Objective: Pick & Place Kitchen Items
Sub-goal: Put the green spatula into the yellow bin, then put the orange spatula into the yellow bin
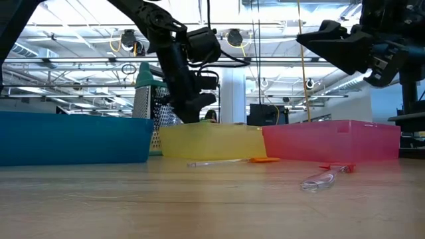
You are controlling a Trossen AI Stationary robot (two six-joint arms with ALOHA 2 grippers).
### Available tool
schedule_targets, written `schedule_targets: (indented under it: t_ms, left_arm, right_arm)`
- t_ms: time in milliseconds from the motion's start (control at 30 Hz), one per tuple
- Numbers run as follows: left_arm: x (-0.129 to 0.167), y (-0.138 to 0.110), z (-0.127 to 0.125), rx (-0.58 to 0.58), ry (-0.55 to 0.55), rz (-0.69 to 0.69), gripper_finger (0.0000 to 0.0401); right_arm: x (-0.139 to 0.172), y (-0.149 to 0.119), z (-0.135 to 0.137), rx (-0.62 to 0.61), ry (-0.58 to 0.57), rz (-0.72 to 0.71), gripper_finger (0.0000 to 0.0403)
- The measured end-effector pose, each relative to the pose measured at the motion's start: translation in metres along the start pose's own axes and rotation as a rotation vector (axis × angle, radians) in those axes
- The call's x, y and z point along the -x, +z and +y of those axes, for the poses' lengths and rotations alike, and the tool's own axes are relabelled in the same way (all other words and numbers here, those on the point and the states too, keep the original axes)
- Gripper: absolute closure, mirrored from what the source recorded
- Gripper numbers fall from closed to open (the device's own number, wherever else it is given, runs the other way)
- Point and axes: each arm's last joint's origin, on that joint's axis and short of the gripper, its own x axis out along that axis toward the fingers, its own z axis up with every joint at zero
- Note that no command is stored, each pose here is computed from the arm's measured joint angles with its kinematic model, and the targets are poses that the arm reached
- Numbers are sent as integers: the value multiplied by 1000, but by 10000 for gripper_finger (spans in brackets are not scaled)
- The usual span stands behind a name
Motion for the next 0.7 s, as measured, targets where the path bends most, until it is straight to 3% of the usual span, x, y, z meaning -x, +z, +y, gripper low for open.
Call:
schedule_targets:
  t_ms: [400, 700]
  left_arm:
    - [0, 0, -1, 3, -1, -6, 358]
    - [9, 6, -22, -16, -50, -59, 357]
  right_arm:
    - [0, 0, 0, 2, 0, 0, 243]
    - [0, 0, 0, 2, 0, 0, 243]
